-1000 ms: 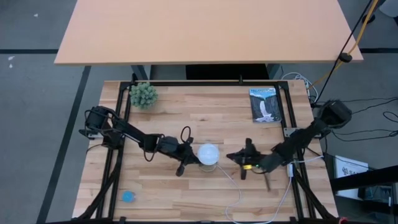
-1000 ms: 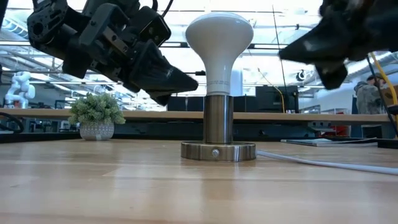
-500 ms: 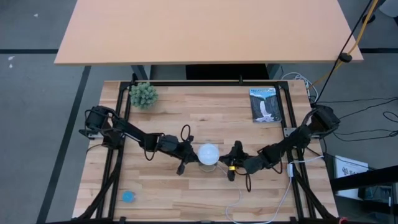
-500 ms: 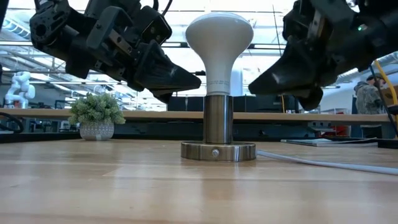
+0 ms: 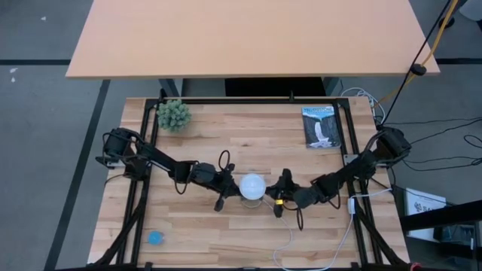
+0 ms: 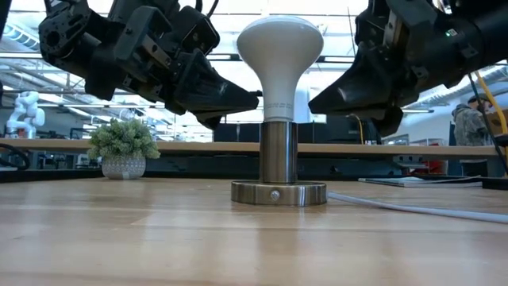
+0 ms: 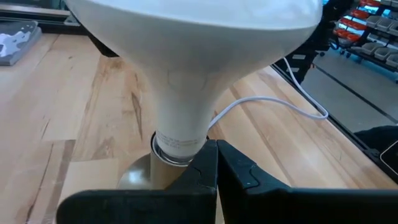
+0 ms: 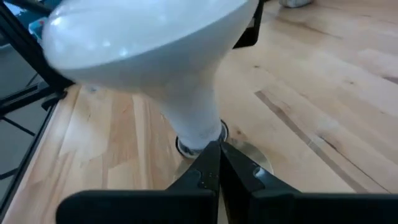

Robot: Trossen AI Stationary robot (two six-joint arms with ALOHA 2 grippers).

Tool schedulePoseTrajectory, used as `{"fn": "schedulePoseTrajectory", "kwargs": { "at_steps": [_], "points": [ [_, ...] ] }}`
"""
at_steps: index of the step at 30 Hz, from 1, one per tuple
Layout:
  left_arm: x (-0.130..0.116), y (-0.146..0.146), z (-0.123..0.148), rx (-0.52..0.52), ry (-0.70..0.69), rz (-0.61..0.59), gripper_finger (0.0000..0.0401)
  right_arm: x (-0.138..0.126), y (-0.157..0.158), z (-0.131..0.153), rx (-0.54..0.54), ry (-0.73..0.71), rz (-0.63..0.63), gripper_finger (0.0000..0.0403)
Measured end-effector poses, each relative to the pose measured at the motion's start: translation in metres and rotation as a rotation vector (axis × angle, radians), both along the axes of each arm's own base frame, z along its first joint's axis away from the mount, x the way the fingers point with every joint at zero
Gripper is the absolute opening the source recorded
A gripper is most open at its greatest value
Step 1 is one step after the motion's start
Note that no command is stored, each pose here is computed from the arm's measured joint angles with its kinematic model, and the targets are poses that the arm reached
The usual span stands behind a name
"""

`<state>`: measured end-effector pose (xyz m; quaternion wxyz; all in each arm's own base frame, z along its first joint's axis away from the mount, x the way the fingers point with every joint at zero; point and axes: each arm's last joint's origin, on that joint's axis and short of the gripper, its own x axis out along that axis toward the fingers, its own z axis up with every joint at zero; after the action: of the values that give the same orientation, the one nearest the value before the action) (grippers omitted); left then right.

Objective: Screw lightbulb
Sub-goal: Insert the white light bulb into the gold lamp

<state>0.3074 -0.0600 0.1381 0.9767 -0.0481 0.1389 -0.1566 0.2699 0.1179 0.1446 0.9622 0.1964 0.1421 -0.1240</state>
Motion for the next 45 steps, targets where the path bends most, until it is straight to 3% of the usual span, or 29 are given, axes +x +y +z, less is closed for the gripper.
{"fn": "schedulePoseTrajectory", "kwargs": {
  "at_steps": [27, 32, 45],
  "points": [
    [0.007, -0.005, -0.001, 0.003, 0.001, -0.016, 0.0000, 0.007, -0.001, 0.005, -0.001, 0.008, 0.009, 0.0000],
    [0.007, -0.005, -0.001, 0.005, -0.001, -0.017, 0.0000, 0.008, -0.003, 0.001, -0.023, 0.013, -0.042, 0.0000],
    [0.007, -0.005, -0.001, 0.001, -0.004, -0.033, 0.0000, 0.027, 0.001, -0.010, -0.032, 0.066, -0.015, 0.0000]
  ]
}}
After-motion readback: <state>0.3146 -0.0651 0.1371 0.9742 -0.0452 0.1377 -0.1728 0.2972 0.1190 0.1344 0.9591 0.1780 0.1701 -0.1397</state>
